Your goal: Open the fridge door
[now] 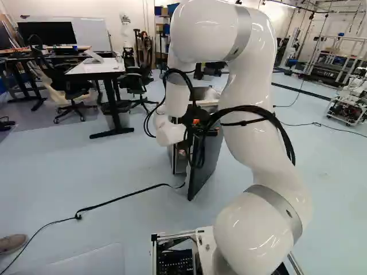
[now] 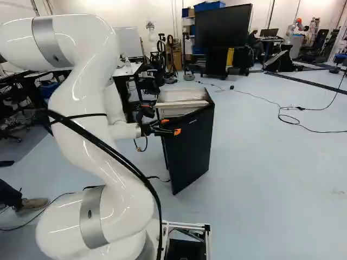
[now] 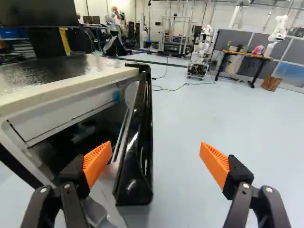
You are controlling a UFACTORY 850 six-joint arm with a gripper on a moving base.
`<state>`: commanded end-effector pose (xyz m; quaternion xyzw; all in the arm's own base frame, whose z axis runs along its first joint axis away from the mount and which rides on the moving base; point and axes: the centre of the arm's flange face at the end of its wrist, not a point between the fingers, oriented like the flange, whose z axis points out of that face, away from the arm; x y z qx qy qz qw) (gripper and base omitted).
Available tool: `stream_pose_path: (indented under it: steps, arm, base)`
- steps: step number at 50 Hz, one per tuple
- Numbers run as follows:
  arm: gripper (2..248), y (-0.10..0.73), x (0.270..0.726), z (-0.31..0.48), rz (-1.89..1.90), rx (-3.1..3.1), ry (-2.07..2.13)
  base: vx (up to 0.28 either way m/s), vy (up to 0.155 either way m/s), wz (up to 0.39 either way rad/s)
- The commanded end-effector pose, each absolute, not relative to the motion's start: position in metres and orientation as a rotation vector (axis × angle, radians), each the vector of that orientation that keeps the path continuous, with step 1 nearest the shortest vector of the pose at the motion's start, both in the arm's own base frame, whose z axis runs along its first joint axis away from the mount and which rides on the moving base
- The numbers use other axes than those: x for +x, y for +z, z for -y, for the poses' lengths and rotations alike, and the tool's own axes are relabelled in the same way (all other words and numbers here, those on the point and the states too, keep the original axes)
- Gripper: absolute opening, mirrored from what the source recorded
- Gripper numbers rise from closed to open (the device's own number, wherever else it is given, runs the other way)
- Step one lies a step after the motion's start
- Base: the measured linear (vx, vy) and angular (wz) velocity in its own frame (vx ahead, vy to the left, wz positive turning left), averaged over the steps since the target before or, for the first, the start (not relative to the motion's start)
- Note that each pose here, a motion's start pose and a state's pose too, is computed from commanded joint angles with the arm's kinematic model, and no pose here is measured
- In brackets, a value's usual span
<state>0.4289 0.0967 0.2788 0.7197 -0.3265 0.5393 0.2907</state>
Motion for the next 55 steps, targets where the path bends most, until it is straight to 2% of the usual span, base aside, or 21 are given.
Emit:
stream_pose_path:
  steps: [37,55]
  arm:
    - [247,0.287,0.359,-0.046,0.931,1.719,1.307]
    - [247,0.288,0.366,-0.015,1.007,1.644,1.248]
  base:
    - [0.0,0.0,0.0]
    - [0.0,0.0,0.0]
